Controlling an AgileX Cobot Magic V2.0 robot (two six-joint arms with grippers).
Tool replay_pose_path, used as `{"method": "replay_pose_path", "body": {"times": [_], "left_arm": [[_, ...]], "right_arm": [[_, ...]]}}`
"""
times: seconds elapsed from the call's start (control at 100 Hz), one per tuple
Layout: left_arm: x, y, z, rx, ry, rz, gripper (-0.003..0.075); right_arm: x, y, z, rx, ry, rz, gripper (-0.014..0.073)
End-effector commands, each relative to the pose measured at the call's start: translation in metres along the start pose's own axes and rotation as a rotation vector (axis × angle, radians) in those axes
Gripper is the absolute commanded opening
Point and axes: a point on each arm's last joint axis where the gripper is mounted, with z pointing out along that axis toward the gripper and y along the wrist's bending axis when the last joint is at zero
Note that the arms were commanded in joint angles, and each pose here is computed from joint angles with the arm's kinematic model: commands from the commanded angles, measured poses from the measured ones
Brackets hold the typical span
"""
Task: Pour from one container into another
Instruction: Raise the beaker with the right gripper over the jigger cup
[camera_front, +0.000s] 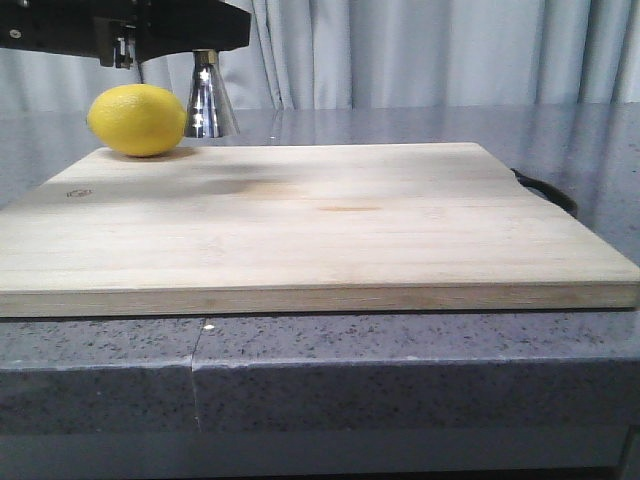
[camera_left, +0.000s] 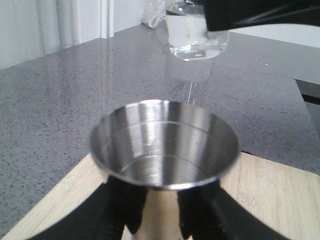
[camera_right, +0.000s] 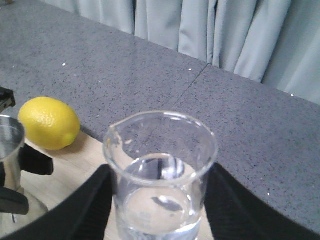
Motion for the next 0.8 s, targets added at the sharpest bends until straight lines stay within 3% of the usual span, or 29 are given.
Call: {"method": "replay_pose_path", "body": {"times": [0.0, 0.31, 0.55, 0.79], "left_arm": [[-0.032, -0.012, -0.002, 0.07, -0.148, 0.041, 0.0222], [-0.032, -0.012, -0.002, 0.07, -0.148, 0.041, 0.0222], [-0.032, -0.012, -0.002, 0.07, -0.148, 0.041, 0.0222], [-0.032, -0.012, -0.002, 0.07, -0.148, 0.041, 0.0222]], "right_arm": [[-0.032, 0.003, -0.015, -0.002, -0.094, -0.085, 0.0327], [-0.061, 0.036, -0.001, -0.081, 0.021, -0.39, 0.0327], [-0.074, 0.05, 0.007, -0.044, 0.068, -0.64, 0.0327], [-0.078, 0.057, 0.009, -0.04, 0.058, -0.795, 0.0327]]}}
